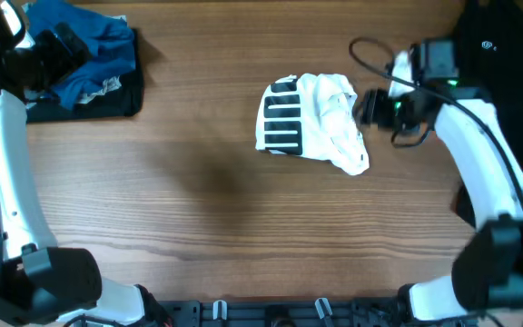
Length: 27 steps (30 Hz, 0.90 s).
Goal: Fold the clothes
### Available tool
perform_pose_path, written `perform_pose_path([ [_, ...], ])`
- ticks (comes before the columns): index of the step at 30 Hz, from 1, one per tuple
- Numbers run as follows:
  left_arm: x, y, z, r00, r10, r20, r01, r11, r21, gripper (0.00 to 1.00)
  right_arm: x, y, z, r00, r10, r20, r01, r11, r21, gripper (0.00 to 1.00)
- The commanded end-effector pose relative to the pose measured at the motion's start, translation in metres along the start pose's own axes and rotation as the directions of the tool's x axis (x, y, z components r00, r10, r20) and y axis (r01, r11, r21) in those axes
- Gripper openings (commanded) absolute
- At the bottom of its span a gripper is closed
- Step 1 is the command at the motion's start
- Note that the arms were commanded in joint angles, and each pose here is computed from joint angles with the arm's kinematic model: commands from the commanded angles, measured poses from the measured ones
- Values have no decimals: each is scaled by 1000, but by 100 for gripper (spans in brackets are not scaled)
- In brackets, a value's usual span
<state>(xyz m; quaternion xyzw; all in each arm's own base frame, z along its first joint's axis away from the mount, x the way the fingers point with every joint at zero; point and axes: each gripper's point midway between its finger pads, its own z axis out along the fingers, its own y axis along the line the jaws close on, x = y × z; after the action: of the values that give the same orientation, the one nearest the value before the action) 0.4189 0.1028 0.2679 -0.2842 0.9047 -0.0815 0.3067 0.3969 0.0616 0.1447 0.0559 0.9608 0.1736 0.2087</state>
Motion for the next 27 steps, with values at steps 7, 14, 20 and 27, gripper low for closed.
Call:
perform_pose_path([
  [7,22,-4,47,992,39,-123,-41,999,-13,100,-13,19,92,999,-33,-27,30,993,-114,42],
  [14,33,-24,60,983,104,-151,-103,995,13,100,-18,10,127,1000,13,-15,-15,993,-120,43],
  [20,35,-23,59,982,104,-158,-103,995,11,100,-48,6,147,994,15,111,-1,992,-127,43],
  [27,35,-24,59,982,105,-158,-104,995,12,100,-99,-20,138,943,35,331,-32,999,-14,50],
])
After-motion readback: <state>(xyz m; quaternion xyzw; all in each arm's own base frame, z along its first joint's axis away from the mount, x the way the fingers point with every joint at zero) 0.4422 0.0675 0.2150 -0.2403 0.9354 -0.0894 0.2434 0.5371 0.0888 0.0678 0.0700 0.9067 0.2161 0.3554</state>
